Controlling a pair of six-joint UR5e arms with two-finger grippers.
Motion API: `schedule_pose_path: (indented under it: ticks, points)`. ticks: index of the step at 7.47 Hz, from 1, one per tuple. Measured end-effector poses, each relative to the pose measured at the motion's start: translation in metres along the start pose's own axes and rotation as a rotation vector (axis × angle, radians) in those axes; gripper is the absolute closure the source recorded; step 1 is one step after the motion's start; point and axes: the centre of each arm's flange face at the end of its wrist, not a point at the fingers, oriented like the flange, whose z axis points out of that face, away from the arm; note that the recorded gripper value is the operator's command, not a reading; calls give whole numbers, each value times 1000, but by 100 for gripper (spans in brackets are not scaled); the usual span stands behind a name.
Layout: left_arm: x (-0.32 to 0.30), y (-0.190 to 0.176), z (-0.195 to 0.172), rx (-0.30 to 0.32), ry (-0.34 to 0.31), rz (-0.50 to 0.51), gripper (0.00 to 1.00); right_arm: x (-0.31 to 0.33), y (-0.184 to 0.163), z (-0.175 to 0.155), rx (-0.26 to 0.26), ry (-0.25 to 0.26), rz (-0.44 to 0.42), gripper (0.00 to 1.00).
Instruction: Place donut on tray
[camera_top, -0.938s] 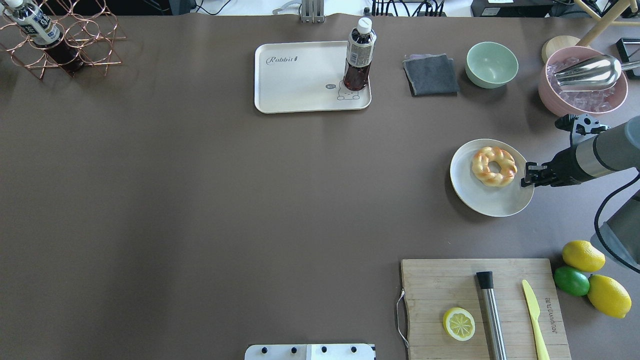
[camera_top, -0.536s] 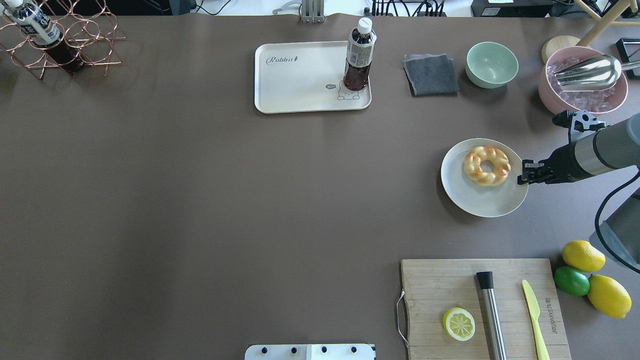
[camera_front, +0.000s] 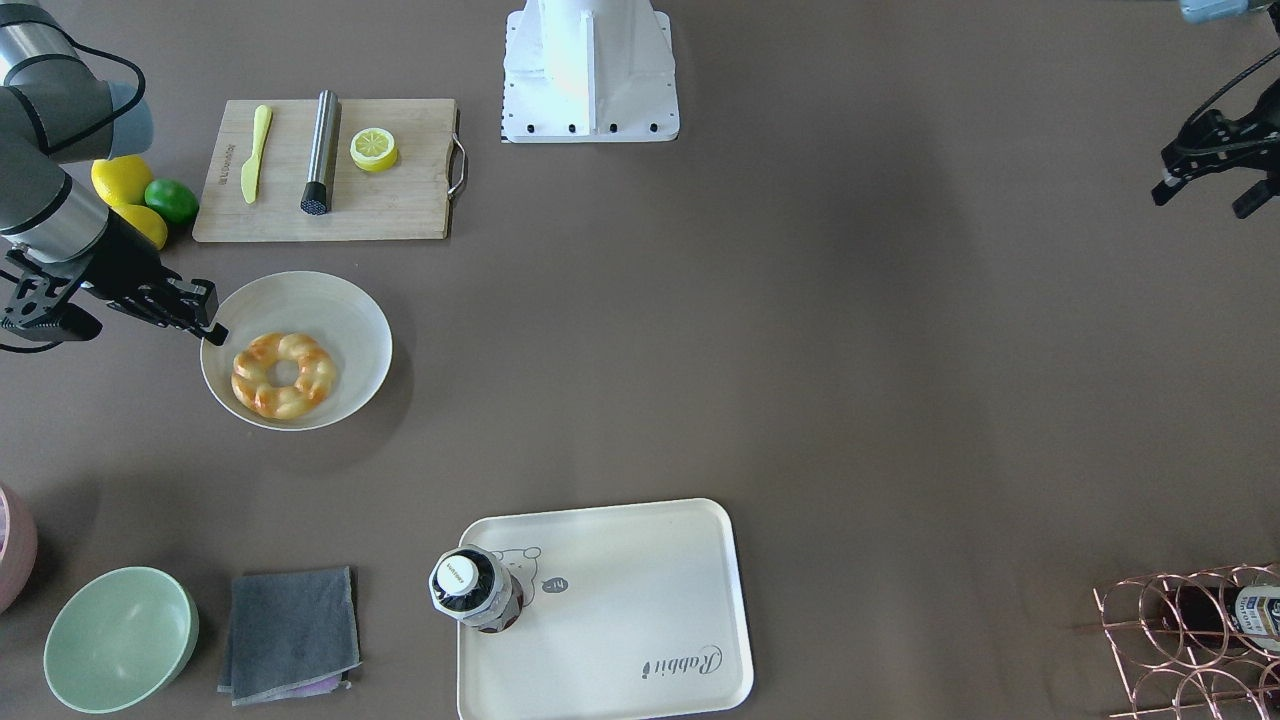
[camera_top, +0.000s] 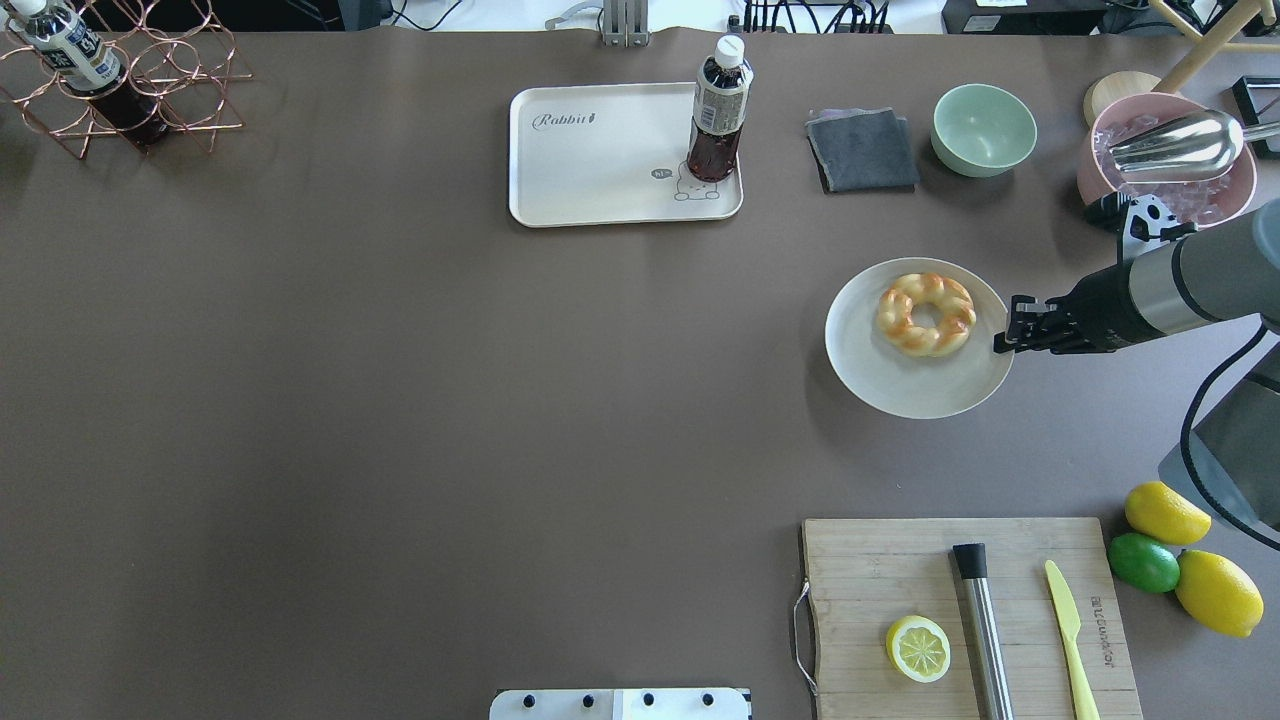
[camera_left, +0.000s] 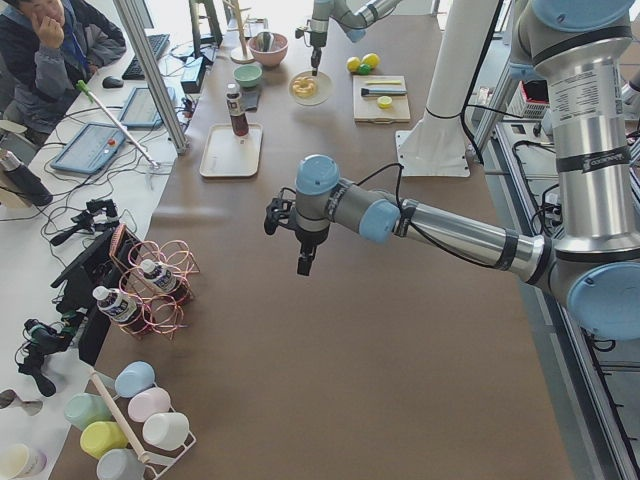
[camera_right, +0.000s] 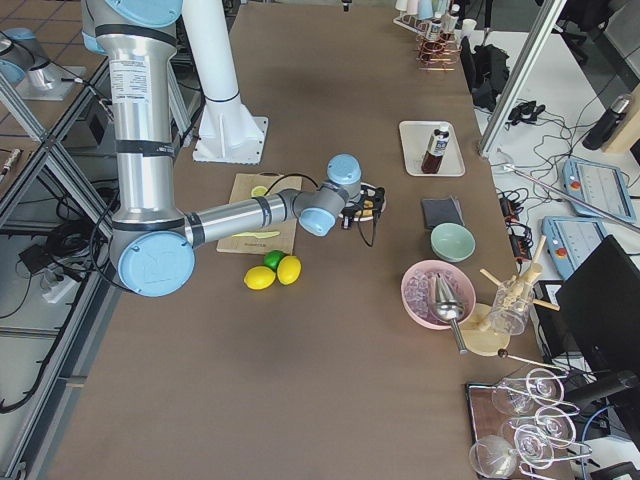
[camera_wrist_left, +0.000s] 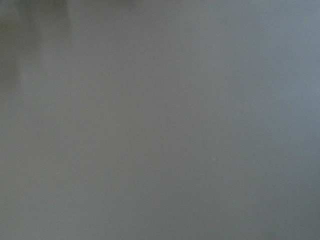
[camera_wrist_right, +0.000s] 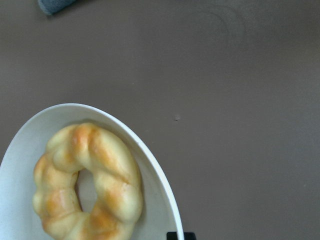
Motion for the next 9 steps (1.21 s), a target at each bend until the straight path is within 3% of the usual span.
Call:
schedule_pose_path:
  ticks: [3, 6, 9]
  points:
    - [187, -43, 40, -51, 148, -125, 3, -50, 19, -18, -12, -68, 36, 100]
    - [396, -43, 81, -86, 245, -294, 3, -115, 42, -36, -45, -91, 61, 100]
    - [487, -26, 90, -93, 295, -357, 4, -168, 70, -32, -84, -141, 116, 100]
